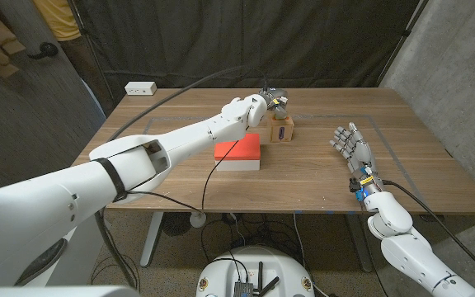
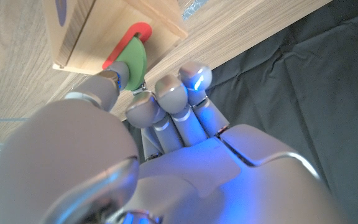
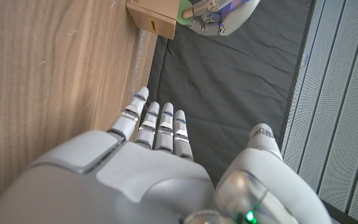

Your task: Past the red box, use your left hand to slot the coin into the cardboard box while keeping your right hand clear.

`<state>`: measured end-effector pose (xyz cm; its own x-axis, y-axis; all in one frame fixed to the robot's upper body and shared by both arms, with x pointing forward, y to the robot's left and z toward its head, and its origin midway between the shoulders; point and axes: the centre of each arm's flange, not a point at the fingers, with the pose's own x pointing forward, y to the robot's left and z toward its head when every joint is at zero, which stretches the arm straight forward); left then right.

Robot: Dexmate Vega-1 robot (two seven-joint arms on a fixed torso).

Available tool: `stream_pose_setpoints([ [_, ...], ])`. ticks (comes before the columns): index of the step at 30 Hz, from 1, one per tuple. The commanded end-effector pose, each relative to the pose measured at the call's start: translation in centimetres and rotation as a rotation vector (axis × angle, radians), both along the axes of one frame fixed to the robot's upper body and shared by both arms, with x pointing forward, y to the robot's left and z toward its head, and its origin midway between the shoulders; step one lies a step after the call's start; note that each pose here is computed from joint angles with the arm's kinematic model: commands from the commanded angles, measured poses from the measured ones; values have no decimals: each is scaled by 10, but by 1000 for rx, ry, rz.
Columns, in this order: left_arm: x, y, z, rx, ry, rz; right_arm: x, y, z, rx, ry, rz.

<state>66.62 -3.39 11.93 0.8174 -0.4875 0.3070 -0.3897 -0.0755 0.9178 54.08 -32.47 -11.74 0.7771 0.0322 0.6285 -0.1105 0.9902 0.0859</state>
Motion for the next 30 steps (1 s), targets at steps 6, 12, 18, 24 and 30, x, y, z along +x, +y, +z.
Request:
stream_pose_setpoints([
  [6, 8, -2, -8, 11, 21, -5, 3, 3, -2, -6, 10, 6],
  [12, 11, -2, -11, 20, 36, -1, 5, 3, -2, 5, 16, 8],
  [18, 14, -1, -12, 20, 50, -2, 6, 4, -2, -3, 14, 9],
  [24, 14, 2, -10, 14, 54, -5, 7, 5, -1, -3, 14, 10],
  [30, 13, 5, -5, 18, 44, 2, 6, 6, 0, -5, 9, 8],
])
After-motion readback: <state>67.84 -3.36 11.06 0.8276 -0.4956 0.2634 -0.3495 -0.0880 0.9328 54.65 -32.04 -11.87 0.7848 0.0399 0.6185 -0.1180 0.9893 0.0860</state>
